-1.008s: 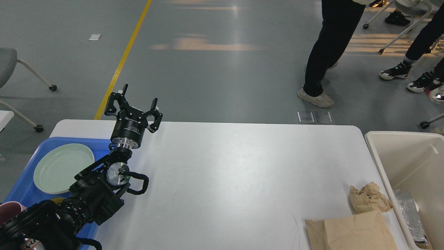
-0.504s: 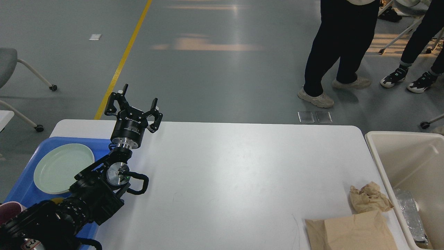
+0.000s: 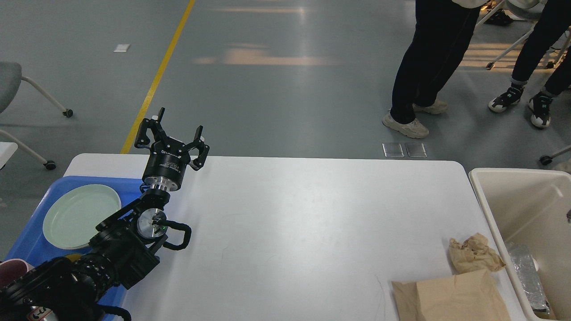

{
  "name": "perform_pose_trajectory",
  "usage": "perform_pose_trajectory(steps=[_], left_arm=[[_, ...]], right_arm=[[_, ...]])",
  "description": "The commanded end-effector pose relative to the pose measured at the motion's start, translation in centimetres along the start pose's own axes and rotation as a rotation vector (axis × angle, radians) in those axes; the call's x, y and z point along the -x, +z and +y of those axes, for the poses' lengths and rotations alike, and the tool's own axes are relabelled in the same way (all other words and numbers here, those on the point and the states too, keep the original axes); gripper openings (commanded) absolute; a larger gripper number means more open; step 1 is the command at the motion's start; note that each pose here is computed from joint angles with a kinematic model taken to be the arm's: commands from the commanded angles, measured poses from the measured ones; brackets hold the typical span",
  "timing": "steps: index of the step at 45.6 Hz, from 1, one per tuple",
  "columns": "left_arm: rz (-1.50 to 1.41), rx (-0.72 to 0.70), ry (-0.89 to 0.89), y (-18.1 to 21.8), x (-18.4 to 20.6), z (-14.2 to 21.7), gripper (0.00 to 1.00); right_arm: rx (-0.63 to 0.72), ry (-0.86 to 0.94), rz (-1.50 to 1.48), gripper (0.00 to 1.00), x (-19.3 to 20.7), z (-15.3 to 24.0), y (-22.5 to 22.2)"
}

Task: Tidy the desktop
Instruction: 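Lift the red can with the right gripper and carry it to the bin, then release the red can into the white bin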

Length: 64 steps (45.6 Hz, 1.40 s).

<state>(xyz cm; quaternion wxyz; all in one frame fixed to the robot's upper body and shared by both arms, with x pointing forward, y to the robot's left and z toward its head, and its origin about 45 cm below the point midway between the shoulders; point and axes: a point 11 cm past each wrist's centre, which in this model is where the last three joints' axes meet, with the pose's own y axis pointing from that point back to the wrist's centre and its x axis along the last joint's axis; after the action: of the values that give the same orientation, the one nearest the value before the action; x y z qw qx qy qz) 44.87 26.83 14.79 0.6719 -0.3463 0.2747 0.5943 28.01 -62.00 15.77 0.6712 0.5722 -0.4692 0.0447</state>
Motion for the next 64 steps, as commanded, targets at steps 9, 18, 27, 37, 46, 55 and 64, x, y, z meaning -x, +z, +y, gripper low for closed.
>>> perform_pose_trajectory(steps=[9,18,27,37,46,55,64], left_arm=[[-0.001,-0.001,-0.001,0.0,0.0,0.0,0.96],[0.000,0.000,0.000,0.0,0.0,0.0,0.96],[0.000,0.000,0.000,0.0,0.0,0.0,0.96],[-0.002,-0.001,0.001,0.0,0.0,0.0,0.96],[-0.001,0.000,0.001,0.0,0.0,0.0,0.96],[-0.002,-0.001,0.001,0.0,0.0,0.0,0.96],[0.000,0.000,0.000,0.0,0.0,0.0,0.96]], right_arm=[[-0.003,-0.007,-0.008,0.84,0.7,-0.2,0.0],[-0.005,-0.015,-0.011,0.94,0.9,-0.2,0.0],[-0.007,-0.017,-0.012,0.98,0.9,-0.2,-0.1],[-0.013,-0.034,-0.012,1.00,0.9,-0.2,-0.5],[-0.028,-0.052,0.016,1.00,-0.1,0.2,-1.5],[-0.045,-0.121,0.032,1.00,-2.2,1.2,-3.4],[-0.078,-0.183,0.020,1.00,-5.6,2.8,-6.2]])
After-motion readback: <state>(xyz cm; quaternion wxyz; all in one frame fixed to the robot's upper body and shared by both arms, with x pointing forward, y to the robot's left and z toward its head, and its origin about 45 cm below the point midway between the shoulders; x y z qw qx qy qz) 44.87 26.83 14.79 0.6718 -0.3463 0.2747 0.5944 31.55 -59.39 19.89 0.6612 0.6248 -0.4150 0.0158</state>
